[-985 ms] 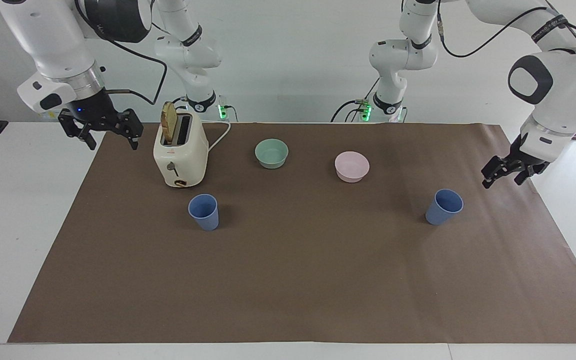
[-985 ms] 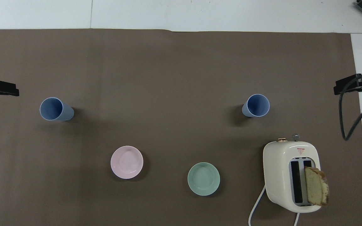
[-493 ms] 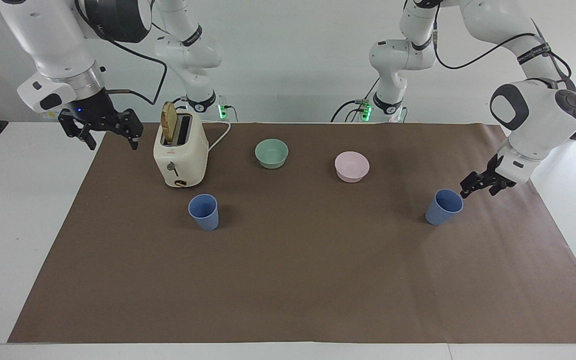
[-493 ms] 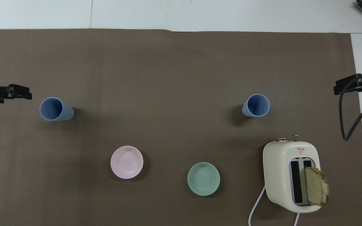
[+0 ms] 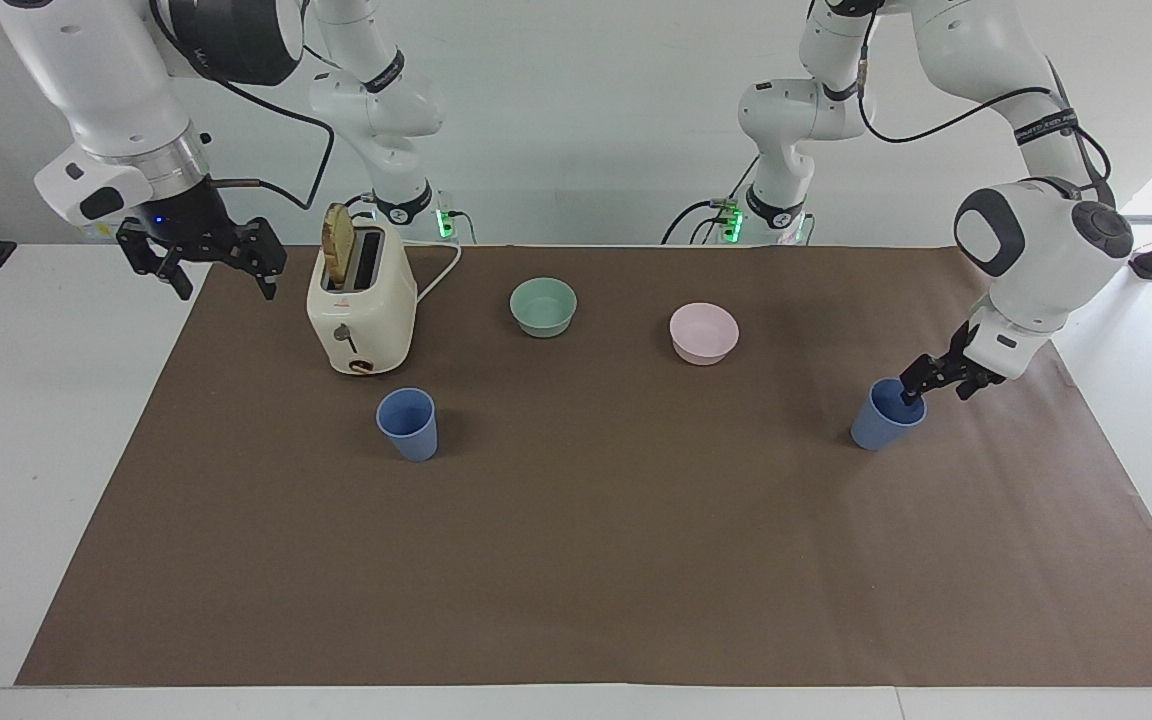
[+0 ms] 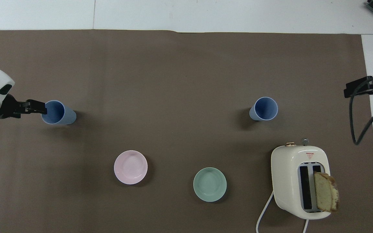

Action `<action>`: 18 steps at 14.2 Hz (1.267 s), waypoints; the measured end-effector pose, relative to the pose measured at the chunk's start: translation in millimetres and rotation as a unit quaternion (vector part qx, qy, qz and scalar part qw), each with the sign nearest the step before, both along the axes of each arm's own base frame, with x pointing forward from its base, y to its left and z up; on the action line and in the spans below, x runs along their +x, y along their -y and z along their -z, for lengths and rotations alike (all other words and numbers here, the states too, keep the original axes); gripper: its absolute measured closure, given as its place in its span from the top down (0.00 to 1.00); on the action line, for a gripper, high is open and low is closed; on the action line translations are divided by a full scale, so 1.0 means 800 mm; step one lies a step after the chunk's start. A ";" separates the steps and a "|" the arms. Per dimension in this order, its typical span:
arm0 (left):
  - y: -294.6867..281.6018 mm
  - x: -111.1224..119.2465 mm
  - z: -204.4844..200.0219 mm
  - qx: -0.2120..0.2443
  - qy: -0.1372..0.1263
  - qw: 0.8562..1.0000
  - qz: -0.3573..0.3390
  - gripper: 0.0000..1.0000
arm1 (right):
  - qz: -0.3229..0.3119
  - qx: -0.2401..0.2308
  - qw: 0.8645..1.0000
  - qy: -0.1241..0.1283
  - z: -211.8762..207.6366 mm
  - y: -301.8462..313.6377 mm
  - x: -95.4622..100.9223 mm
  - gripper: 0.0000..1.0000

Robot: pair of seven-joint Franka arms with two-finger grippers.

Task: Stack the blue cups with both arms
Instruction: 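Reach the left gripper to the blue cup nearest it, then close the left gripper on the blue cup's rim, then carry the blue cup with the left gripper toward the table center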

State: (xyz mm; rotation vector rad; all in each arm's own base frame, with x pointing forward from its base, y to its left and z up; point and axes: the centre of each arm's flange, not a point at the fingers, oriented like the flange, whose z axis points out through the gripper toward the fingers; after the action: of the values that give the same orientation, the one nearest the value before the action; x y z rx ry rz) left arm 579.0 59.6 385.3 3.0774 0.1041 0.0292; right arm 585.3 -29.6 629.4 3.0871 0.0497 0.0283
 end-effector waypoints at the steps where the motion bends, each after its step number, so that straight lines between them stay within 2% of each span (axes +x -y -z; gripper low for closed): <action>1: 0.002 -0.001 0.002 0.000 0.000 1.000 0.001 0.96 | 0.000 0.000 1.000 0.000 0.000 0.000 0.000 1.00; 2: 0.004 0.000 0.003 0.000 0.000 1.000 0.002 0.96 | 0.000 0.000 1.000 0.000 0.000 0.000 0.000 1.00; 4: 0.007 0.000 0.003 -0.001 0.000 1.000 0.005 0.68 | 0.000 0.000 1.000 0.000 0.000 0.000 0.000 1.00; 9: 0.015 0.001 0.001 -0.003 0.003 1.000 0.009 0.07 | 0.000 0.000 1.000 0.000 0.000 0.000 0.000 1.00; 12: 0.018 0.010 -0.019 -0.004 0.017 1.000 0.012 0.05 | 0.000 0.000 1.000 0.000 0.000 0.000 0.000 1.00; 15: 0.036 0.025 -0.073 -0.009 0.021 1.000 0.018 0.05 | 0.000 0.000 1.000 0.000 0.000 0.000 0.000 1.00; 18: 0.099 0.031 -0.129 -0.021 0.017 1.000 -0.003 0.05 | 0.000 0.000 1.000 0.000 0.000 0.000 0.000 1.00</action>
State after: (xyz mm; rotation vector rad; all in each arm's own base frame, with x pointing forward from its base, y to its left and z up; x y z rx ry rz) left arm 604.0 -19.9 488.7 3.0341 0.1102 0.0796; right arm 585.3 -29.6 629.4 3.0871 0.0496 0.0283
